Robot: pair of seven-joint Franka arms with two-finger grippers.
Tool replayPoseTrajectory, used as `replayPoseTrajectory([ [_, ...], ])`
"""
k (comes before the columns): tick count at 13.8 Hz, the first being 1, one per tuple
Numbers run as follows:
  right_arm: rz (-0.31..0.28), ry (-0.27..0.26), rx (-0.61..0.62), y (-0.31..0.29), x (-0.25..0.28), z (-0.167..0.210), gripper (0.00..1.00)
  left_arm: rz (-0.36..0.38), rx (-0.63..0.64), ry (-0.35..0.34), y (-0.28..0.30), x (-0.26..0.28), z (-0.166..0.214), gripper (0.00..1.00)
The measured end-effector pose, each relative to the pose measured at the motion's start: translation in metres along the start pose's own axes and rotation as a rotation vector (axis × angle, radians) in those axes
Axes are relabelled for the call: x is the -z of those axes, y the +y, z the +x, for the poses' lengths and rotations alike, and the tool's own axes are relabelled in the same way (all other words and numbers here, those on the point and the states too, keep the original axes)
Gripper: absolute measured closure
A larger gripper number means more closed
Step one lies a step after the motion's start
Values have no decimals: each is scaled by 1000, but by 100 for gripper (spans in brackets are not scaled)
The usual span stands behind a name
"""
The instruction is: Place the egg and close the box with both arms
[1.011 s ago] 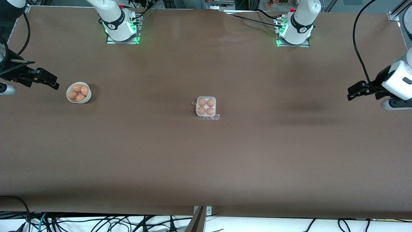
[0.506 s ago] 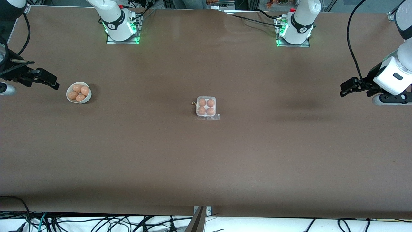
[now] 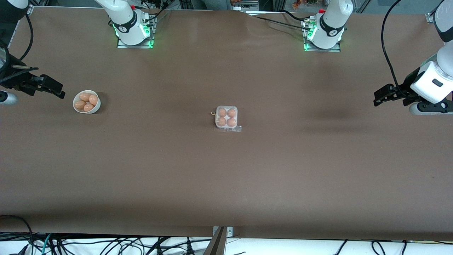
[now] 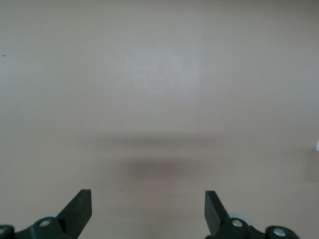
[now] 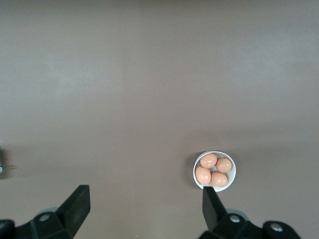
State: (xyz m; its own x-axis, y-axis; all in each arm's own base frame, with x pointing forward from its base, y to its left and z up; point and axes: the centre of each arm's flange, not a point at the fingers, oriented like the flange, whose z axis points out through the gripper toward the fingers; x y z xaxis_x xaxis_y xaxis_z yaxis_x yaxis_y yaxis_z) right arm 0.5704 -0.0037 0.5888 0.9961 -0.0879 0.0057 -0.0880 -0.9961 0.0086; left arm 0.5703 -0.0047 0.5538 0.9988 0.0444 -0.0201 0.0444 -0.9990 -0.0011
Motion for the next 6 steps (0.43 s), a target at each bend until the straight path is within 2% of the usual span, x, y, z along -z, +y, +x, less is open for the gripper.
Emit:
replayPoseTrajectory([
  [6, 0, 0, 0, 0, 0, 0, 0, -1, -5, -9, 2, -5, -1, 0],
])
